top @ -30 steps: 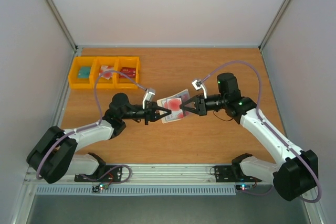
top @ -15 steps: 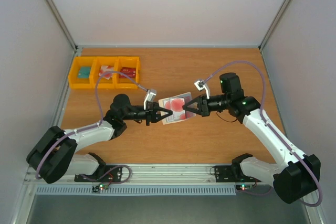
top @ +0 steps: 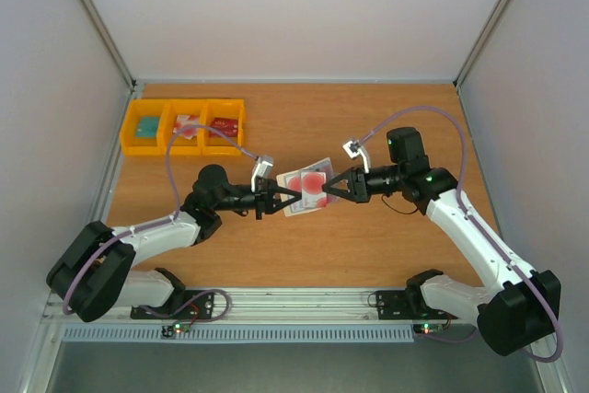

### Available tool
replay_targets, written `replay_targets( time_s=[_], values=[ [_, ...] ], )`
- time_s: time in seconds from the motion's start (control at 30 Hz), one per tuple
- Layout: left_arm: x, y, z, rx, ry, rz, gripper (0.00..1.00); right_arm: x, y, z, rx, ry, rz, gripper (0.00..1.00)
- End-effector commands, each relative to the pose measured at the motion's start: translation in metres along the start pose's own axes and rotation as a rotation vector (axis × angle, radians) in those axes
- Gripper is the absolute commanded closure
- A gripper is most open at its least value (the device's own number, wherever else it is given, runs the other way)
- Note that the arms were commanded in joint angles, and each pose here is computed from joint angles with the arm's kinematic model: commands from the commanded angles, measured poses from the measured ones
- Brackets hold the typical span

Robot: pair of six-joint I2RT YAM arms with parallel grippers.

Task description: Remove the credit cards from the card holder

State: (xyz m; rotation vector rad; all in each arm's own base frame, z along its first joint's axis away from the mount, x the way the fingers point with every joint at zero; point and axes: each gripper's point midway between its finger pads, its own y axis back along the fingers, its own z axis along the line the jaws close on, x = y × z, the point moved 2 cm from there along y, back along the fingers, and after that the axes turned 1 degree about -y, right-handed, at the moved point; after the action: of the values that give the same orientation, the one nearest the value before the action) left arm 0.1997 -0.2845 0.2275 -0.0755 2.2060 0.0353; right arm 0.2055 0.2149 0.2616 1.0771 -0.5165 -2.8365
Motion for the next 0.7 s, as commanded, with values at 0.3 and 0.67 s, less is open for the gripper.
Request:
replay_targets(
  time_s=[0.3, 0.67],
  values=[
    [-0.007, 0.004, -0.003, -0.003, -0.058, -0.044, 1.00, -0.001, -0.007, 0.001, -0.072, -0.032, -0.020, 0.97],
    [-0.006, 0.006, -0.001, -0.022, -0.036, -0.050, 1.00, 0.004, 0.007, -0.012, 0.039, -0.081, -0.049, 0.99]
  ],
)
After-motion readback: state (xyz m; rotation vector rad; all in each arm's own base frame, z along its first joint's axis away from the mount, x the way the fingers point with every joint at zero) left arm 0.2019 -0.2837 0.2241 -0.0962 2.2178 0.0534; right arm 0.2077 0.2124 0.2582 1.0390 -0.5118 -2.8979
